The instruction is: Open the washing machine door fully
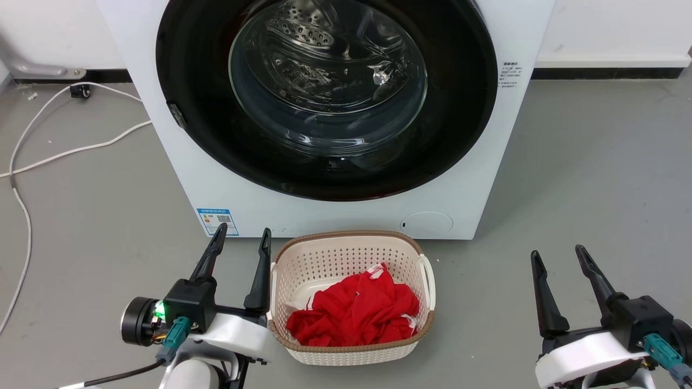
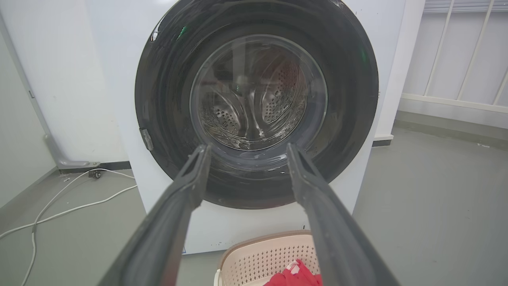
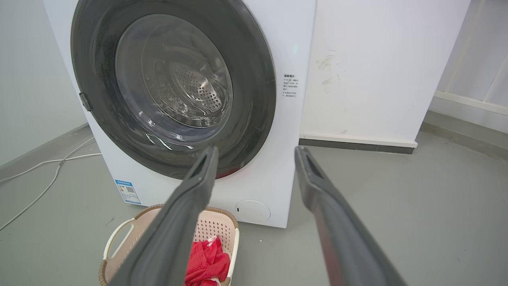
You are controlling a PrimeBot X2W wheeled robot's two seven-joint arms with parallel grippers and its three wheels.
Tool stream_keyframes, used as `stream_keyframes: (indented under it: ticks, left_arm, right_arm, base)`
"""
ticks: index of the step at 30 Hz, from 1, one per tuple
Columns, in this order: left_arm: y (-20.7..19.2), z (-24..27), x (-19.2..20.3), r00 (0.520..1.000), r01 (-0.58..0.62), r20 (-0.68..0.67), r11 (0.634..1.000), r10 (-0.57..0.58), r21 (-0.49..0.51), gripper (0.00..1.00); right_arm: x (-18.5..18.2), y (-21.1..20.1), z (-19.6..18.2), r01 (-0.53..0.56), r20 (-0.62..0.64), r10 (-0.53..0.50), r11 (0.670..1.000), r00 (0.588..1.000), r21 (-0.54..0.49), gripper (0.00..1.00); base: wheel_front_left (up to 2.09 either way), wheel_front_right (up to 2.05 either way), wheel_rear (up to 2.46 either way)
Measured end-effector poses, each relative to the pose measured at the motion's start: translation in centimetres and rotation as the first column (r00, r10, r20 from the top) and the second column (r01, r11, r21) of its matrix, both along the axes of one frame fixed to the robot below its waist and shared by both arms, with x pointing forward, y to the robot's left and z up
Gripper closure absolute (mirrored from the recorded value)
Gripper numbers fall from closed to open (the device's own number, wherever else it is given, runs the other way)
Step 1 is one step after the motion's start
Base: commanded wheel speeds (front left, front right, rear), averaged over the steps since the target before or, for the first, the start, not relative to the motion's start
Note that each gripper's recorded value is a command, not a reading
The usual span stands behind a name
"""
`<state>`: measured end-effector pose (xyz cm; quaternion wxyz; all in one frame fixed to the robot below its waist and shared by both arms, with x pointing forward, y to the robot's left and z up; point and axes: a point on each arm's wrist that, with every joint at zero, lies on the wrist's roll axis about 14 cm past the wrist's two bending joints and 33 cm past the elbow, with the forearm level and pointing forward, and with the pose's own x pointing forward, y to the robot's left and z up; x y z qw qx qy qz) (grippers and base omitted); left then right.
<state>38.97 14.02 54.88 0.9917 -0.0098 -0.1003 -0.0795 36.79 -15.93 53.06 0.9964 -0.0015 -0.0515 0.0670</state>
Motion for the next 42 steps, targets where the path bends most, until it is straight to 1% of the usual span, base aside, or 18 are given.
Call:
stream_keyframes:
  ticks: [4, 5, 6, 7, 8, 17, 20, 21, 23, 24, 26, 27, 29, 31, 34, 37, 40, 42]
  left_arm:
    - [0.0, 0.0, 0.0, 1.0, 0.0, -0.001, 1.0, 0.0, -0.007, 0.0]
    - [0.0, 0.0, 0.0, 1.0, -0.001, -0.001, 1.0, 0.001, -0.008, 0.0]
    - [0.0, 0.0, 0.0, 1.0, -0.002, -0.001, 1.0, 0.002, -0.008, 0.0]
    - [0.0, -0.1, 0.0, 1.0, -0.002, -0.002, 1.0, 0.002, -0.009, 0.0]
    - [0.0, -0.1, 0.0, 1.0, -0.002, -0.003, 1.0, 0.002, -0.009, 0.0]
    - [0.0, -0.3, 0.0, 1.0, -0.002, -0.01, 1.0, 0.002, -0.013, 0.0]
    - [0.0, -0.3, 0.0, 1.0, -0.002, -0.011, 1.0, 0.002, -0.018, 0.0]
    - [0.0, -0.4, 0.1, 1.0, -0.002, -0.012, 1.0, 0.001, -0.019, 0.0]
    - [0.0, -0.4, 0.1, 1.0, -0.001, -0.013, 1.0, 0.001, -0.019, 0.0]
    - [0.0, -0.4, 0.1, 1.0, -0.001, -0.014, 1.0, 0.001, -0.02, 0.0]
    - [0.0, -0.4, 0.1, 1.0, -0.002, -0.014, 1.0, 0.002, -0.021, 0.0]
    - [0.0, -0.5, 0.1, 1.0, -0.002, -0.015, 1.0, 0.001, -0.021, 0.0]
    - [-0.1, -0.5, 0.2, 1.0, -0.001, -0.017, 1.0, 0.001, -0.022, 0.0]
    - [-0.1, -0.6, 0.2, 1.0, -0.003, -0.019, 1.0, 0.003, -0.022, 0.0]
    - [-0.1, -0.8, 0.4, 1.0, -0.004, -0.024, 1.0, 0.003, -0.025, 0.0]
    - [-0.1, -0.9, 0.7, 1.0, -0.004, -0.028, 1.0, 0.003, -0.03, 0.0]
    - [-0.2, -1.1, 1.1, 0.999, -0.003, -0.032, 0.999, 0.002, -0.032, 0.0]
    - [-0.1, -1.1, 1.5, 0.999, -0.005, -0.032, 0.999, 0.004, -0.033, 0.0]
  right_arm:
    - [0.0, 0.0, -0.1, 0.0, -0.004, 0.0, 1.0, 1.0, 0.002, 0.0]
    - [0.0, 0.0, -0.1, 0.001, -0.005, -0.001, 1.0, 1.0, 0.007, 0.25]
    - [0.0, 0.0, -0.2, 0.001, -0.006, -0.001, 1.0, 1.0, 0.011, 0.6]
    - [0.0, 0.0, -0.2, 0.001, -0.007, -0.001, 1.0, 1.0, 0.015, 0.89]
    - [0.0, -0.1, -0.2, 0.002, -0.008, -0.001, 1.0, 1.0, 0.019, 1.0]
    - [0.0, -0.2, -0.4, 0.006, -0.014, -0.005, 0.991, 1.0, 0.131, 1.0]
    - [0.0, -0.5, -0.2, 0.017, -0.01, -0.015, 0.971, 1.0, 0.239, 1.0]
    - [0.1, -0.8, -0.2, 0.025, -0.014, -0.022, 0.946, 1.0, 0.324, 1.0]
    - [0.1, -1.2, -0.2, 0.038, -0.014, -0.035, 0.893, 0.999, 0.449, 1.0]
    - [0.2, -1.3, 0.0, 0.04, -0.01, -0.04, 0.849, 0.999, 0.527, 1.0]
    - [0.5, -1.7, 0.4, 0.04, -0.007, -0.048, 0.73, 0.999, 0.682, 1.0]
    - [0.6, -1.8, 0.5, 0.039, -0.008, -0.05, 0.665, 0.999, 0.746, 1.0]
    - [0.9, -2.3, 0.8, 0.038, -0.011, -0.059, 0.48, 0.998, 0.876, 1.0]
    - [1.4, -2.7, 1.5, 0.017, 0.003, -0.067, 0.307, 0.998, 0.952, 1.0]
    - [2.3, -3.8, 2.9, -0.027, 0.039, -0.089, 0.127, 0.995, 0.992, 1.0]
    - [3.4, -4.9, 4.0, -0.064, 0.064, -0.099, -0.002, 0.993, 0.998, 1.0]
    - [5.0, -5.9, 4.6, -0.082, 0.074, -0.098, -0.089, 0.992, 0.993, 1.0]
    - [6.4, -6.7, 4.8, -0.083, 0.073, -0.095, -0.11, 0.993, 0.99, 1.0]
  base:
    - [0.0, 0.0, 0.0]
    - [0.0, 0.0, 0.0]
    - [0.0, 0.0, 0.0]
    - [0.0, 0.0, 0.0]
    - [0.0, 0.0, 0.0]
    - [0.0, 0.0, 0.0]
    - [0.0, 0.0, 0.0]
    - [0.0, 0.0, 0.0]
    - [0.0, 0.0, 0.0]
    - [0.0, 0.0, 0.0]
    - [0.0, 0.0, 0.0]
    - [0.0, 0.0, 0.0]
    - [0.0, 0.0, 0.0]
    - [0.0, 0.0, 0.0]
    - [0.0, 0.0, 0.0]
    - [0.0, 0.0, 0.0]
    - [0.0, 0.0, 0.0]
    - [0.0, 0.0, 0.0]
